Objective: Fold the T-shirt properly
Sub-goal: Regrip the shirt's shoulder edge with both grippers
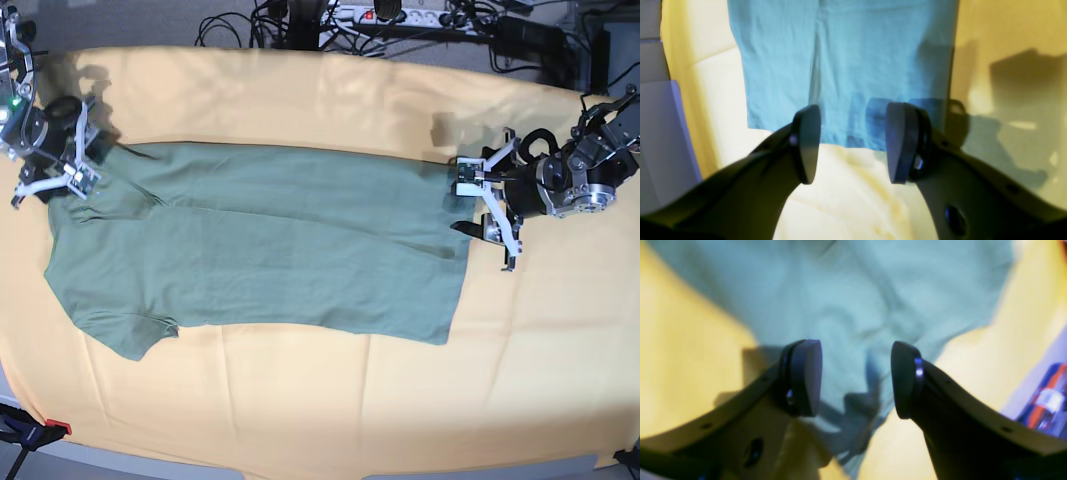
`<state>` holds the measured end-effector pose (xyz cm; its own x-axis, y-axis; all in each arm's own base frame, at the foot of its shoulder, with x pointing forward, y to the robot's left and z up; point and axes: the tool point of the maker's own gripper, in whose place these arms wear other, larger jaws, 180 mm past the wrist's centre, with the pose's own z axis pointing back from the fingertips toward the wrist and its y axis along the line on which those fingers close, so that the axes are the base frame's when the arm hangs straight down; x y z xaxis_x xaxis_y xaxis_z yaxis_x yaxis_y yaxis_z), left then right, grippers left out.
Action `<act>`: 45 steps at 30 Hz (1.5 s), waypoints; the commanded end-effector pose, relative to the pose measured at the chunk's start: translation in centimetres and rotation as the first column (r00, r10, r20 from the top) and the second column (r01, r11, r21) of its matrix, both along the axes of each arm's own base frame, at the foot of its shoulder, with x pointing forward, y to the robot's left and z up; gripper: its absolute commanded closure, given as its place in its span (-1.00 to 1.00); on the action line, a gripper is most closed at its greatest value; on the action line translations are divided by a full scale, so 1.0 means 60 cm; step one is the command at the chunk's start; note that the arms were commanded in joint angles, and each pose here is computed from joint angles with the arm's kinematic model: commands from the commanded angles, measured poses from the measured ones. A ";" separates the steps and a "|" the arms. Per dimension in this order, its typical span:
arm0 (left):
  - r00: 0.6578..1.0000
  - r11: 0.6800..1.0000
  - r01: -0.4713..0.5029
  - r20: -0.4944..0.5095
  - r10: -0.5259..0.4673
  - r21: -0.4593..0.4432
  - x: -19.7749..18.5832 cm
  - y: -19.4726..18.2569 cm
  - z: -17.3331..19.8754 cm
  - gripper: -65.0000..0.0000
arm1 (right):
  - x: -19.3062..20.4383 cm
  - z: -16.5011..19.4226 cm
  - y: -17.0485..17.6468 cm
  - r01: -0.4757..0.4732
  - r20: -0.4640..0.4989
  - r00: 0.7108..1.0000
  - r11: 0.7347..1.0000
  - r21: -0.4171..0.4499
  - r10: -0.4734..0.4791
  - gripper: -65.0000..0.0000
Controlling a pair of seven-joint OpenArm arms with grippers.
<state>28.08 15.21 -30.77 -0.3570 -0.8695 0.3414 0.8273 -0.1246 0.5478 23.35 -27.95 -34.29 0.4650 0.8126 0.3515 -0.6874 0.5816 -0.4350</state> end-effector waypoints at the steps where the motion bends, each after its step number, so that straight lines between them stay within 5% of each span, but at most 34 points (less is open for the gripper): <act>1: 0.999 1.000 -0.003 0.032 0.004 -0.012 0.011 0.004 0.020 0.02 | 0.003 0.012 -0.005 -0.018 0.013 1.000 1.000 -0.017 0.018 -0.05; 11: 1.000 0.999 -0.016 0.004 0.016 -0.050 0.007 -0.005 0.021 0.02 | -0.044 -0.014 -0.047 0.009 -0.035 0.999 0.989 -0.151 -0.014 -0.05; 20: 1.000 0.999 -0.010 -0.002 0.010 -0.049 0.005 -0.005 0.021 0.02 | -0.001 0.047 -0.101 0.112 0.077 0.992 0.978 -0.178 -0.099 -0.06; 33: 0.991 0.998 0.061 -0.116 -0.059 0.010 -0.032 0.001 -0.001 0.03 | -0.076 0.038 -0.085 0.058 -0.157 0.986 0.998 -0.010 -0.058 -0.06; 38: 0.982 0.995 0.095 -0.167 -0.088 0.031 -0.050 0.005 -0.009 0.03 | -0.074 0.037 -0.099 0.034 -0.096 0.995 0.997 -0.073 -0.041 -0.06; 45: 0.982 0.995 0.095 -0.167 -0.089 0.030 -0.050 0.005 -0.009 0.03 | -0.060 0.028 -0.119 0.083 -0.029 0.996 0.996 -0.020 -0.084 -0.06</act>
